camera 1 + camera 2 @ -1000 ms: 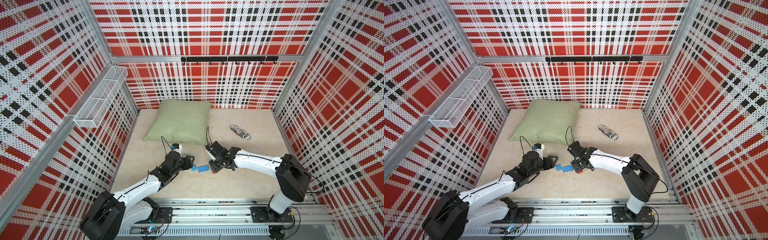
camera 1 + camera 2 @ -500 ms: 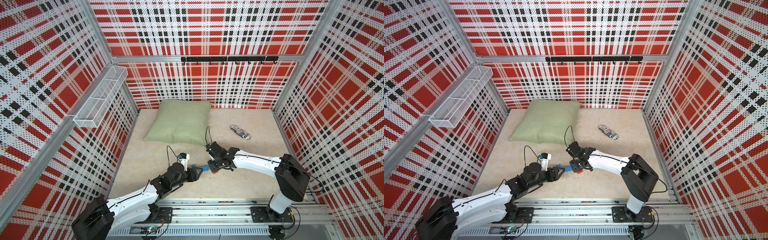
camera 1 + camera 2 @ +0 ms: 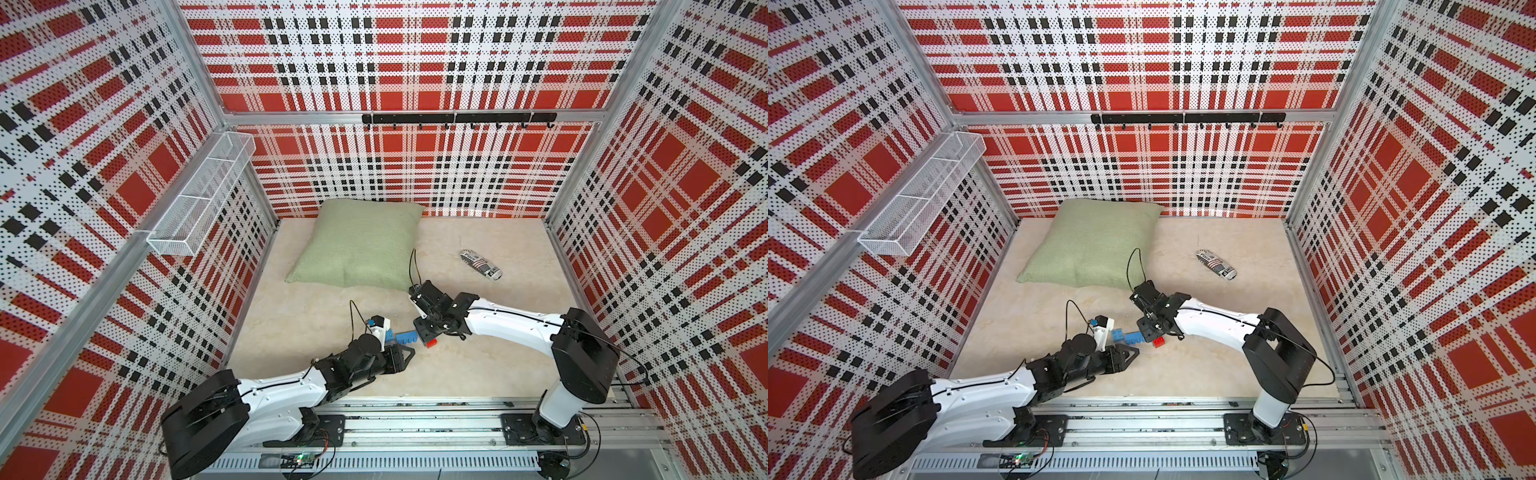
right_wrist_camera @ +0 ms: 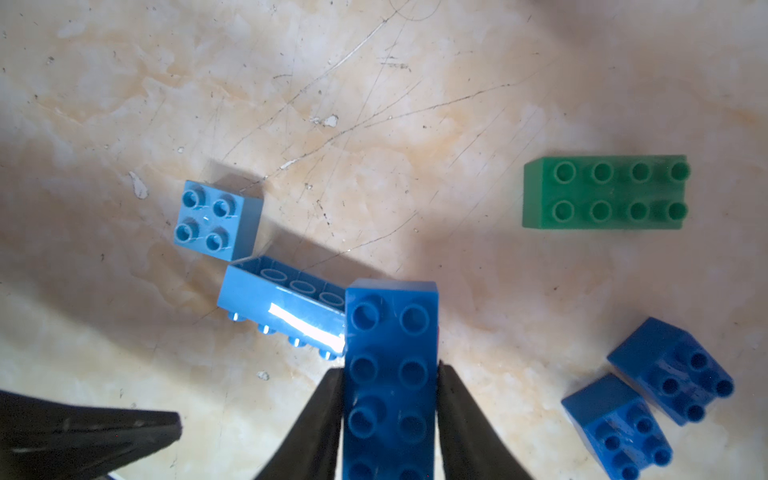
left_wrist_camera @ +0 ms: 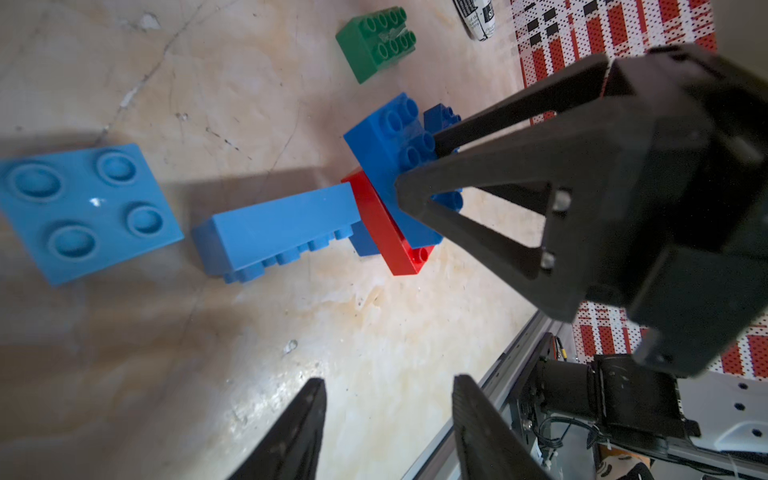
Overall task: Assemble a heart with lego
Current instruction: Assemble the lego brick with the lego brick.
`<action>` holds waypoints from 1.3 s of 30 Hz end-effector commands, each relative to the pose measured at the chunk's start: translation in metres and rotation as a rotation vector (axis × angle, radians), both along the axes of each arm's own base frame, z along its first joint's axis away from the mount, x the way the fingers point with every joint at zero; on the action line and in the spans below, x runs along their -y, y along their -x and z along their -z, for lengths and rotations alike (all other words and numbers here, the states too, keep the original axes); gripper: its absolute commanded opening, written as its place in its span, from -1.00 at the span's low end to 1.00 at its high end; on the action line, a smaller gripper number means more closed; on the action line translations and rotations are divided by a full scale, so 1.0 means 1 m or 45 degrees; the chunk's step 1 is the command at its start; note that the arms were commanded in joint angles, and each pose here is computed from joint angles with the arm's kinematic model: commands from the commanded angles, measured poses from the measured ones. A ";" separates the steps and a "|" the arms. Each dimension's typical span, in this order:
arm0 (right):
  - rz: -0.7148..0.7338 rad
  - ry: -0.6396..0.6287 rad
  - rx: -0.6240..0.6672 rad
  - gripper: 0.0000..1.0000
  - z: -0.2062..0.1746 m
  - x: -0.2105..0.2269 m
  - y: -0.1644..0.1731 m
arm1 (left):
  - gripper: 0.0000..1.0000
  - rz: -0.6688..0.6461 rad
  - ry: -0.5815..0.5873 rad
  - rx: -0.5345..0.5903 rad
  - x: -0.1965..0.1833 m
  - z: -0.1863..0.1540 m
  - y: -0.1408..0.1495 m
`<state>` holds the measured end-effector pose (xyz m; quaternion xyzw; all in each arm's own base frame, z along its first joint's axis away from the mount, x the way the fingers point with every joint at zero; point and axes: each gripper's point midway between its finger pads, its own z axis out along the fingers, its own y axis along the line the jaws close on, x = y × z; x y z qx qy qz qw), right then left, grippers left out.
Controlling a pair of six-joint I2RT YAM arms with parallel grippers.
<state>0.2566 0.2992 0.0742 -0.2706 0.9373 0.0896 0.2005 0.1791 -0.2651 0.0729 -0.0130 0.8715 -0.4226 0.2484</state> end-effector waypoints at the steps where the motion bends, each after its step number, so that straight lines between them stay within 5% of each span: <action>1: -0.032 0.001 -0.003 -0.20 0.001 -0.005 0.002 | 0.08 -0.019 0.025 0.037 0.006 -0.009 -0.007; 20: -0.029 0.008 -0.013 -0.12 0.008 0.000 0.007 | 0.09 -0.009 0.003 0.040 0.008 -0.006 -0.008; 39: 0.018 0.080 0.024 0.18 0.005 -0.004 0.002 | 0.12 -0.023 -0.010 0.048 0.005 -0.005 -0.013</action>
